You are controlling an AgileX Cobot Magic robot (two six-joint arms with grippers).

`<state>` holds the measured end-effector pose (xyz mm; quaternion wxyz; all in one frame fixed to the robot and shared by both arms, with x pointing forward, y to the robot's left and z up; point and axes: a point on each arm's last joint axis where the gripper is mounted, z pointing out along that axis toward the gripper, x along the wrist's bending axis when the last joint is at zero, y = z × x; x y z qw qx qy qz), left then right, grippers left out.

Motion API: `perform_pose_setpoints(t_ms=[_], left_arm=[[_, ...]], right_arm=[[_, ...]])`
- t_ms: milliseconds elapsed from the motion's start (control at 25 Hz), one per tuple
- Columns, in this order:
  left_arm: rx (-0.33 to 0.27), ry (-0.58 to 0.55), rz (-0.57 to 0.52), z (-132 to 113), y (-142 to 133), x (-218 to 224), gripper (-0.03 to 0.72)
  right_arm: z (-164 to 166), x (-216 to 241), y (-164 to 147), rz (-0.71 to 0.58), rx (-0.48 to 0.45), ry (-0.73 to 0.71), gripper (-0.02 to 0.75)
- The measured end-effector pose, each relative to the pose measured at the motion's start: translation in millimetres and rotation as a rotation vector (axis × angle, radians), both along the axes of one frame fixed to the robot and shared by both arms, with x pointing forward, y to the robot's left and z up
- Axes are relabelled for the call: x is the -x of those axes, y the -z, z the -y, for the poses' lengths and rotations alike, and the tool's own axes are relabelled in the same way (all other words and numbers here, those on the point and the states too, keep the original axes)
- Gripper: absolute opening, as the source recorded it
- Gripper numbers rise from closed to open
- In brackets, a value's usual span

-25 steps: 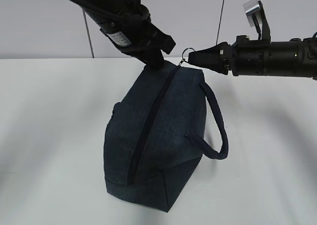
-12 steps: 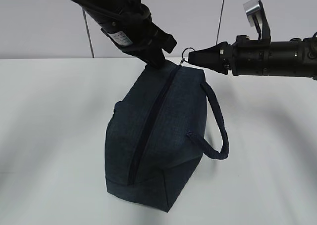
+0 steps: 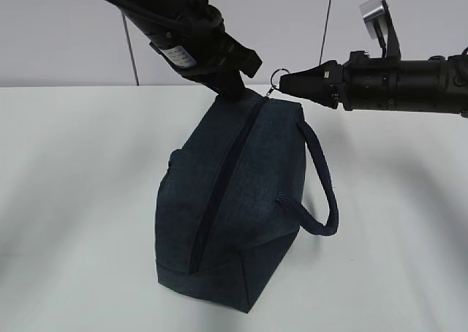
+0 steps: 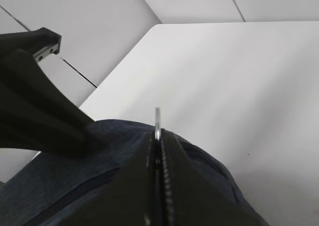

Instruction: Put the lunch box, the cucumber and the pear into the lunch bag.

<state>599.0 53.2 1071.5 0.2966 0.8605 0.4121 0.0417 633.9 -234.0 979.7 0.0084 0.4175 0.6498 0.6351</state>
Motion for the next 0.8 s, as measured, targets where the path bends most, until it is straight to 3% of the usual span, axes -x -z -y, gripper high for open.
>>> perform_pose_setpoints(t_ms=[400, 800], left_arm=[[-0.004, 0.014, -0.007, -0.2, -0.6, 1.6, 0.013], [-0.010, 0.035, -0.002, -3.2, -9.4, 7.2, 0.013]], right_arm=[[0.4, -6.5, -3.6, 0.017, 0.015, -0.001, 0.000], [-1.3, -12.3, 27.8, -0.083, -0.054, -0.014, 0.000]])
